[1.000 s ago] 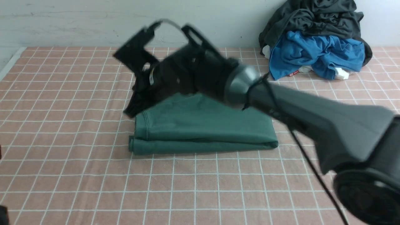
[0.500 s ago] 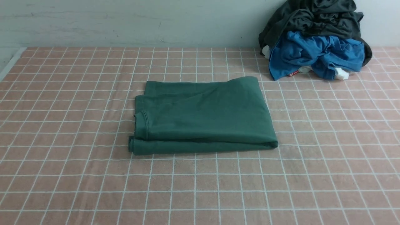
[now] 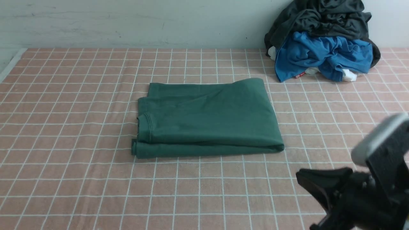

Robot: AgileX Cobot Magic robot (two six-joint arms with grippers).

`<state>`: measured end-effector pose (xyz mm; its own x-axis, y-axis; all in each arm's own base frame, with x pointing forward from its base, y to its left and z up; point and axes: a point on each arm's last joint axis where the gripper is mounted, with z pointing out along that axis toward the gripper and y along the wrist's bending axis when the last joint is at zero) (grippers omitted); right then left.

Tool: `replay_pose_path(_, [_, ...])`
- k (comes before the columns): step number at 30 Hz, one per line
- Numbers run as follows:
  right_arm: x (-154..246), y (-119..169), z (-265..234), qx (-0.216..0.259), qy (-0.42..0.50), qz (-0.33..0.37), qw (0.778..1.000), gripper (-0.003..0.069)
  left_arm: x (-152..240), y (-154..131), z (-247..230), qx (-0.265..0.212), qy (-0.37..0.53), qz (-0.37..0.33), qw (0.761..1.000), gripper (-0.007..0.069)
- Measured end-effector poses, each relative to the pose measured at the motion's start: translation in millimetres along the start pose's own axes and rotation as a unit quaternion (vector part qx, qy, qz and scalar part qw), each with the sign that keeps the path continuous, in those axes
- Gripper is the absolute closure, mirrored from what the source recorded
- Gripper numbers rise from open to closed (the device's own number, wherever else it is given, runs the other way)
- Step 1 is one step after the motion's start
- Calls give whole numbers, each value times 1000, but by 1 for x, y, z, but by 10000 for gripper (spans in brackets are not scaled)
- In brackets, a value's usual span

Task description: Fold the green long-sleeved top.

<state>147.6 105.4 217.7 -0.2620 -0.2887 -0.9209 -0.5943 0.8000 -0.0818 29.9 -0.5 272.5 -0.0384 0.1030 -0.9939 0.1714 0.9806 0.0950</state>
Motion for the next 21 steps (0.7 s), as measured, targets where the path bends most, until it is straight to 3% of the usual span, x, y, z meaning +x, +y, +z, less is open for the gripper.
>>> replay_pose_path(8, [70,-1,-23,35,-9,22,999,671,0,0,0,0,1,0,1000,632])
replay_pose_path(14, [65,-12,-38,81,-44,54,994,671,0,0,0,-4,1,0,1000,632])
replay_pose_path(21, [63,-23,-79,150,-101,29,983,671,0,0,0,-3,1,4,1000,632])
